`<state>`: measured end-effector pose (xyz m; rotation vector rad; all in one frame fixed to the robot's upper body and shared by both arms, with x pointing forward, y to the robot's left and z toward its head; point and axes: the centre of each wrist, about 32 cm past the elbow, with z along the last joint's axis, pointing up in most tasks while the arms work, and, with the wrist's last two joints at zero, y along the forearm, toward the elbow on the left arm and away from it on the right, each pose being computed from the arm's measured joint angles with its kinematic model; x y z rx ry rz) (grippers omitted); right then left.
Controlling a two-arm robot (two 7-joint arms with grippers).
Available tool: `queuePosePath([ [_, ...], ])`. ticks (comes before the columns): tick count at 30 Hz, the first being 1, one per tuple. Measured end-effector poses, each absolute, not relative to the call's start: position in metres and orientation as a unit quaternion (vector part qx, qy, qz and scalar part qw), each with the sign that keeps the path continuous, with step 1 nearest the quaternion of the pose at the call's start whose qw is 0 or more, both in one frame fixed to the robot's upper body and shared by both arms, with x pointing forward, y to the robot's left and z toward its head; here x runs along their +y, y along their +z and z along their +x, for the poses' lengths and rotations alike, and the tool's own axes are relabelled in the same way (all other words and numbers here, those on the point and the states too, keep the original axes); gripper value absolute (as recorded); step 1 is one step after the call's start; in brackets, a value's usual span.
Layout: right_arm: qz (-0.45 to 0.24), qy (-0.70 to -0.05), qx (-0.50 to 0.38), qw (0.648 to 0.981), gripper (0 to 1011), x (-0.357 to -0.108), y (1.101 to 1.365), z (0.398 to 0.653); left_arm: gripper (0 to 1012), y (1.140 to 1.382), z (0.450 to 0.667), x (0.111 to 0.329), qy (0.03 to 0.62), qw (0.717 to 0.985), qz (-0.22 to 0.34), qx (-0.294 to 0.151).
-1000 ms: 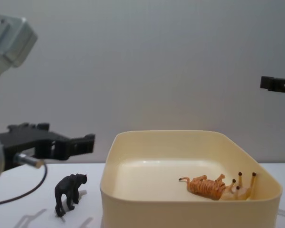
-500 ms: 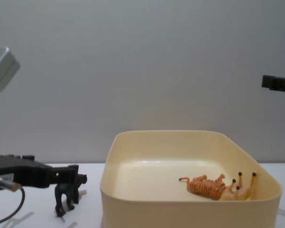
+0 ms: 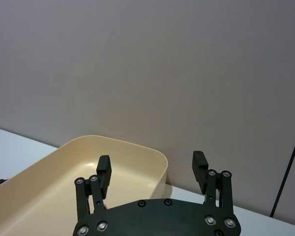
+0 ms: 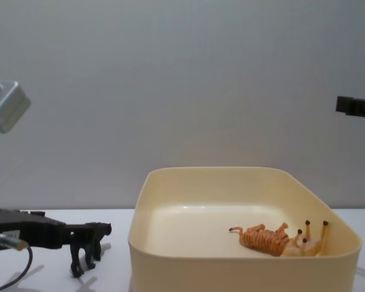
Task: Pick up the toy alternately with two hands and place it into the central storage box.
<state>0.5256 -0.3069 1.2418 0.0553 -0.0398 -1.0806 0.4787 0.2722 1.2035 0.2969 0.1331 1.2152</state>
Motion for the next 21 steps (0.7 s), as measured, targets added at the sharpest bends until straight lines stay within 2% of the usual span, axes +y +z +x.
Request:
queuePosePath([
  [21,0.026,-0.514,-0.019,0.857,1001,-0.307,1.242,0.526,1001,1.193,0.511,0.271,0.553,0.816,0.142,0.088],
])
